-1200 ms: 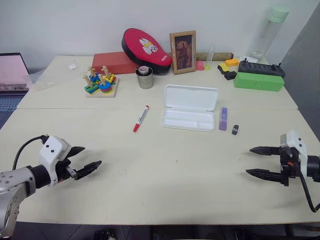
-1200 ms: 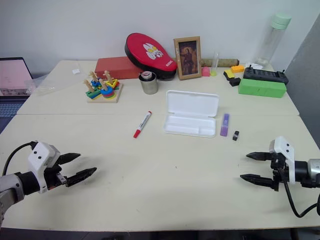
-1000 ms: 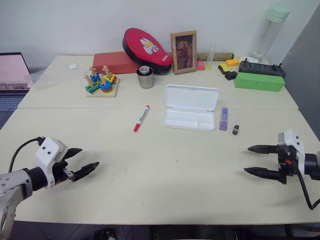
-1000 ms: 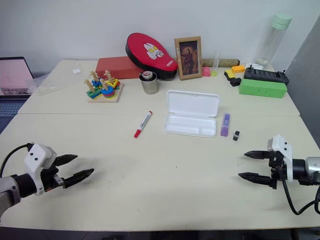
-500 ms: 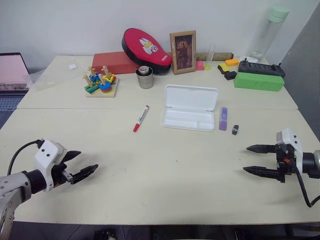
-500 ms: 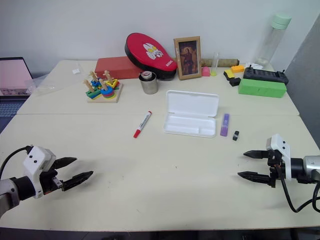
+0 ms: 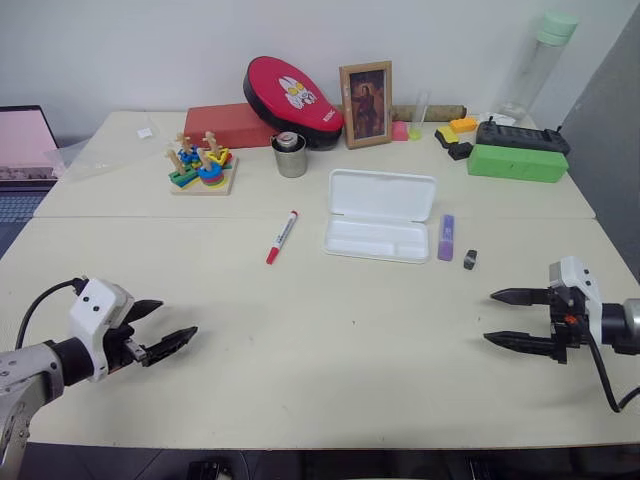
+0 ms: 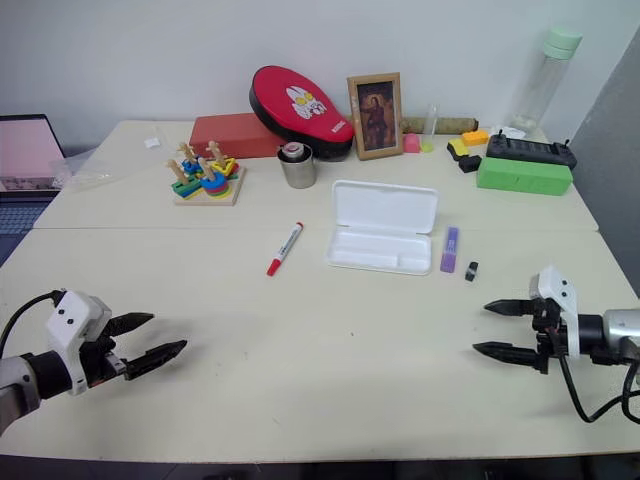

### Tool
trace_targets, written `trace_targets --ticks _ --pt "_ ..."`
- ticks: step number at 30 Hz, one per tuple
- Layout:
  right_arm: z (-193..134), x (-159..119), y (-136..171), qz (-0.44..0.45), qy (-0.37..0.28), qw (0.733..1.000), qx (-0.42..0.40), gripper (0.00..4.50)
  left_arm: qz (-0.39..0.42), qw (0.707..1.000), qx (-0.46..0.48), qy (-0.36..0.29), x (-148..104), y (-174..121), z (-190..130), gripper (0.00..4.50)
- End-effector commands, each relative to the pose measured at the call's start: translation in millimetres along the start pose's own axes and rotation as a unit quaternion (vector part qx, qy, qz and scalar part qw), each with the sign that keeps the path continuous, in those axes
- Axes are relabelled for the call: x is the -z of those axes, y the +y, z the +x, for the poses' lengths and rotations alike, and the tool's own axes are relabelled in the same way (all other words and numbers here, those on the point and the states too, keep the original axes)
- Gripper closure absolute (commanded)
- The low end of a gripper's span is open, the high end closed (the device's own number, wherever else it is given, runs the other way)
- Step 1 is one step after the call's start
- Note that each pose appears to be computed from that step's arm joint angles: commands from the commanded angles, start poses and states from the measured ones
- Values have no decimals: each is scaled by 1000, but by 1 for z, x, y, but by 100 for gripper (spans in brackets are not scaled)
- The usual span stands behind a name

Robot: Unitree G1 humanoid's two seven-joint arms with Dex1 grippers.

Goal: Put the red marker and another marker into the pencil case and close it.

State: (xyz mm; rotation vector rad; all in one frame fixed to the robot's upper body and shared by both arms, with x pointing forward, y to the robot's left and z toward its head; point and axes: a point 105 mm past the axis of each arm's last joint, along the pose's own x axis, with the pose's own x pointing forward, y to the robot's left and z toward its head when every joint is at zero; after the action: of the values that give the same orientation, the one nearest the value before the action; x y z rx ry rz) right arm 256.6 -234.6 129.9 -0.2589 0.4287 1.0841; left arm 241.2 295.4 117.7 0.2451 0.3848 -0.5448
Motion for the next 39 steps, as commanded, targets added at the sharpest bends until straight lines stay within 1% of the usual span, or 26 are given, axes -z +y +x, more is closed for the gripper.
trace_targets --ticks 1,4,7,10,14,17,22,28,33,35,37,39 --pt "26 -28 -4 -57 -31 998 -22 0 26 995 22 -94 -41 -17 19 1" --pt "49 -46 -7 -86 -44 994 -45 0 46 987 51 -144 -62 -36 36 1" --pt "68 -58 -12 -93 -40 993 -64 0 43 975 74 -203 -87 -53 50 1" --pt "99 -67 -29 -126 -25 990 -66 0 56 953 124 -270 -118 -86 67 1" --pt "121 -71 -44 -166 4 984 -67 0 59 941 149 -297 -134 -103 76 1" --pt "137 -81 -54 -183 18 981 -66 0 67 938 180 -289 -135 -115 81 1" --pt "144 -79 -62 -196 37 978 -69 0 68 940 184 -278 -132 -116 82 1" --pt "133 -70 -71 -194 63 977 -66 0 64 943 167 -282 -133 -110 80 1" --pt "132 -76 -75 -189 48 979 -57 0 64 944 164 -280 -132 -109 80 1" --pt "130 -76 -76 -188 51 979 -55 0 65 944 161 -279 -132 -108 80 1" --pt "130 -71 -77 -186 64 979 -56 0 65 945 159 -279 -132 -107 79 1" --pt "132 -62 -79 -189 92 976 -49 0 65 945 159 -280 -132 -106 79 1"
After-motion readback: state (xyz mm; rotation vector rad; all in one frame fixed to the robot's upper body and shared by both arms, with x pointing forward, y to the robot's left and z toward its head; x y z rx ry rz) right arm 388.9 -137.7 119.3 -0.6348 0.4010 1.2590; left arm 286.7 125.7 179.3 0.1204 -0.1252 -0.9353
